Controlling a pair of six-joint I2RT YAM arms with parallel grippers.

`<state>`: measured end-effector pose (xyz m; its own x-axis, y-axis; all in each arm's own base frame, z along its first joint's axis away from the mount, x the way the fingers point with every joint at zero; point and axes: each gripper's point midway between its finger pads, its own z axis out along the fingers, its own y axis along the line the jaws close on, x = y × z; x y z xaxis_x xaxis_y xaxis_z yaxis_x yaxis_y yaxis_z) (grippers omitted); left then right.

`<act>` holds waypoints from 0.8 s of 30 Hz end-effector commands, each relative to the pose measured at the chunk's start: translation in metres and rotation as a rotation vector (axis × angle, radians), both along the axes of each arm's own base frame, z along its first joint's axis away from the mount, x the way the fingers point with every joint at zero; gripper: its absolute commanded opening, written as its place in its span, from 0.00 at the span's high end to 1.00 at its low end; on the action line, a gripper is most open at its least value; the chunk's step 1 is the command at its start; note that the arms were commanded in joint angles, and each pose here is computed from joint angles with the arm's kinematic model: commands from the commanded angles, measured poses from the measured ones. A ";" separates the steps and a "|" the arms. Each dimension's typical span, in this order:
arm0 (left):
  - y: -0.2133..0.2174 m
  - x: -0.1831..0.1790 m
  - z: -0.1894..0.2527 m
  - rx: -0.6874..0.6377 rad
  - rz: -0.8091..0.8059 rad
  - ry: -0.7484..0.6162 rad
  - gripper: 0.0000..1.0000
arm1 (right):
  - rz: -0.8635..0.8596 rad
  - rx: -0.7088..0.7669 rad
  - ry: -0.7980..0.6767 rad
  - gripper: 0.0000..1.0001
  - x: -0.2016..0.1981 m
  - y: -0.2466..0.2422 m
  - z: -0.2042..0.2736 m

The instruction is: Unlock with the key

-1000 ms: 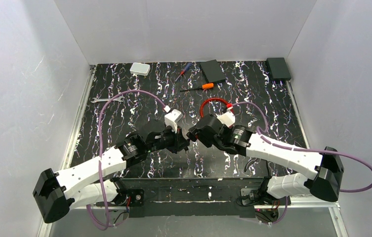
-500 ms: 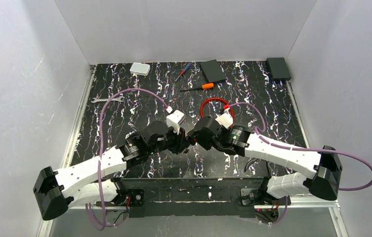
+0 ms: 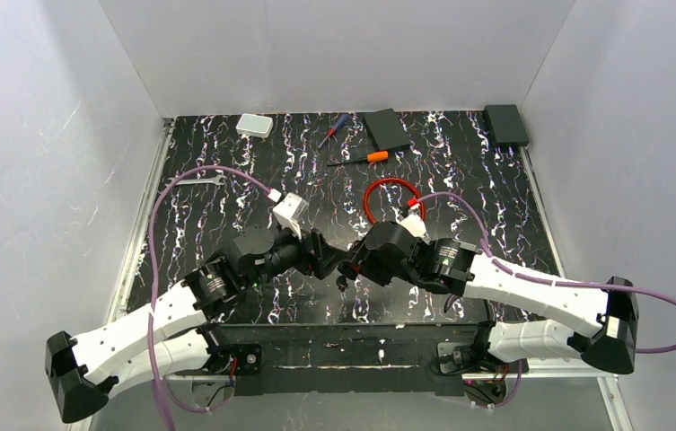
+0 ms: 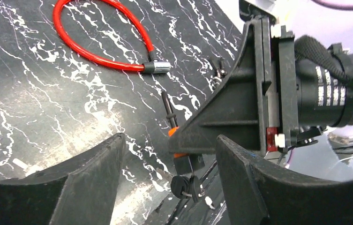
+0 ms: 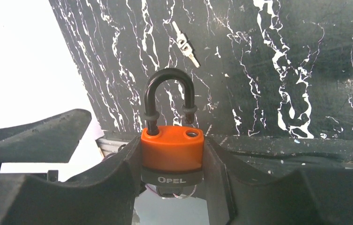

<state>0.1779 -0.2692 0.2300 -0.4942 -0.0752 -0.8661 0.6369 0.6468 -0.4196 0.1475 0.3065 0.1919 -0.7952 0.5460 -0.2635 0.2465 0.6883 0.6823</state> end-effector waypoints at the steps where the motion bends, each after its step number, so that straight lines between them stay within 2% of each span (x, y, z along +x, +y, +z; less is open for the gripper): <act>1: -0.011 0.000 0.003 -0.067 -0.011 0.033 0.35 | 0.017 0.079 -0.026 0.99 -0.003 0.004 0.021; 8: -0.018 -0.011 -0.010 -0.080 -0.055 0.115 0.41 | 0.001 0.130 -0.053 0.99 -0.002 0.001 0.035; 17: 0.002 -0.030 -0.004 -0.171 -0.059 0.110 0.28 | 0.024 0.141 -0.034 0.99 -0.007 0.005 0.029; 24: 0.001 -0.033 -0.019 -0.141 -0.076 0.135 0.31 | 0.051 0.157 -0.025 0.99 -0.009 0.016 0.030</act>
<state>0.1469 -0.2655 0.2146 -0.6058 -0.1693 -0.7774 0.6062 0.5346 -0.5888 0.1358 0.3059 0.1984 -0.8193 0.5247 -0.2312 0.2177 0.6577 0.7211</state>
